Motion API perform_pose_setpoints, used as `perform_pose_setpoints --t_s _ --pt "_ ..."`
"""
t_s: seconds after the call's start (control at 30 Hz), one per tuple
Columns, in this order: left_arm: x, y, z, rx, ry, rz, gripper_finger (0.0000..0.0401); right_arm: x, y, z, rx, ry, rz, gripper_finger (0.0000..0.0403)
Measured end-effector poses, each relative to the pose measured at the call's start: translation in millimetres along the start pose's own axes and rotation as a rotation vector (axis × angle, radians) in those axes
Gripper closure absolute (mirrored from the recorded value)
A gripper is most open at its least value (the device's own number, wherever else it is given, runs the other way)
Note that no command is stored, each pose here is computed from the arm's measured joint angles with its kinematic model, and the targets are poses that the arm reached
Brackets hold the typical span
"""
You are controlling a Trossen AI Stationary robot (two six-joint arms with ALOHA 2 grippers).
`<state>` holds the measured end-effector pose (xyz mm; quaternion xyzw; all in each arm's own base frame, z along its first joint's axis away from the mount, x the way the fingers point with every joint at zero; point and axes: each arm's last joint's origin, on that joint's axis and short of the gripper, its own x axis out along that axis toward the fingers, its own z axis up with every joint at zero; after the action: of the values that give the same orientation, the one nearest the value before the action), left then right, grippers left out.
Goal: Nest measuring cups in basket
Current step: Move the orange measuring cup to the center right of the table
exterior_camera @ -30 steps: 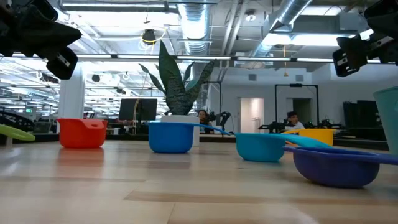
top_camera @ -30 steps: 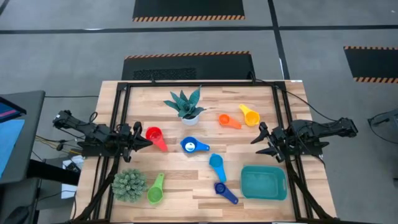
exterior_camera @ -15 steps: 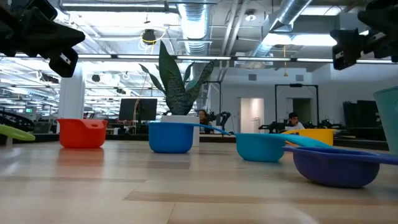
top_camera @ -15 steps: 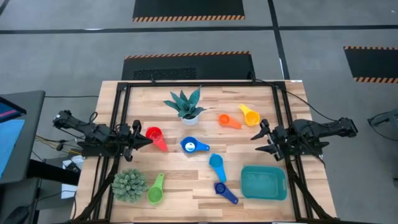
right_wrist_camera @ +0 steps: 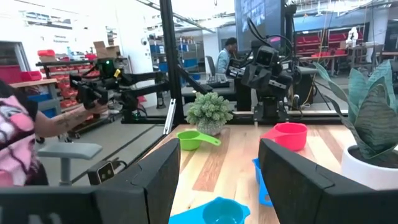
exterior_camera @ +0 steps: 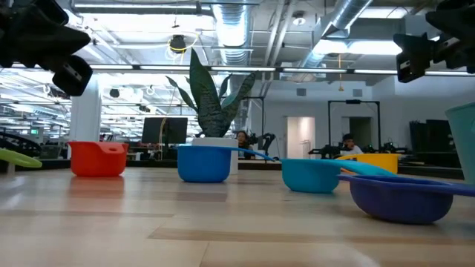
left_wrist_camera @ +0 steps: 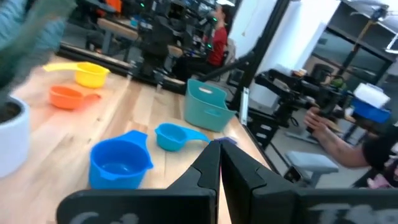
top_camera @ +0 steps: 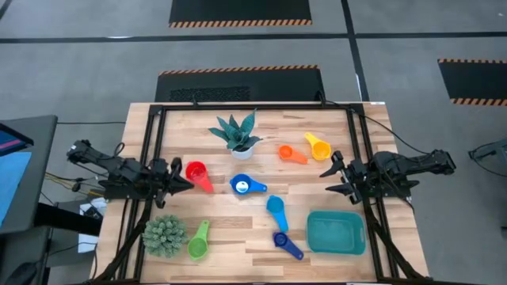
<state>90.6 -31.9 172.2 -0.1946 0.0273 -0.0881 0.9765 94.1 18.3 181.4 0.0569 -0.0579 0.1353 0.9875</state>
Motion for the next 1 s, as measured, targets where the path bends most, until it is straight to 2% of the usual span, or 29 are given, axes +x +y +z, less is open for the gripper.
perform_pose_setpoints --t_s 0.17,0.3,0.37,0.47,0.53,0.63,0.8,0.87,1.0 --pt "3 2 -3 0.016 0.022 0.057 0.0401 0 0 -1 -0.043 0.01 -0.001 0.0163" --pt "6 6 -2 0.087 -0.021 0.231 0.0401 0 0 1 -0.068 -0.01 0.001 0.0163" --pt "6 9 0 0.093 -0.074 0.336 0.0401 0 0 4 -0.071 -0.042 0.003 0.0163" --pt "7 8 8 0.112 -0.18 0.432 0.0401 -1 2 13 -0.08 -0.135 0.01 0.0163" --pt "8 6 14 0.17 -0.219 0.441 0.0401 -2 2 21 -0.096 -0.215 -0.009 0.0163" --pt "9 1 24 0.318 -0.284 0.432 0.0401 -4 0 30 -0.151 -0.308 -0.109 0.0163" --pt "9 -6 38 0.551 -0.373 0.389 0.0401 -4 -2 34 -0.268 -0.346 -0.211 0.0163" --pt "9 -8 40 0.596 -0.388 0.378 0.0401 -2 -2 36 -0.294 -0.354 -0.235 0.0163" --pt "9 -8 40 0.613 -0.387 0.379 0.0401 1 -3 41 -0.326 -0.382 -0.265 0.0163"
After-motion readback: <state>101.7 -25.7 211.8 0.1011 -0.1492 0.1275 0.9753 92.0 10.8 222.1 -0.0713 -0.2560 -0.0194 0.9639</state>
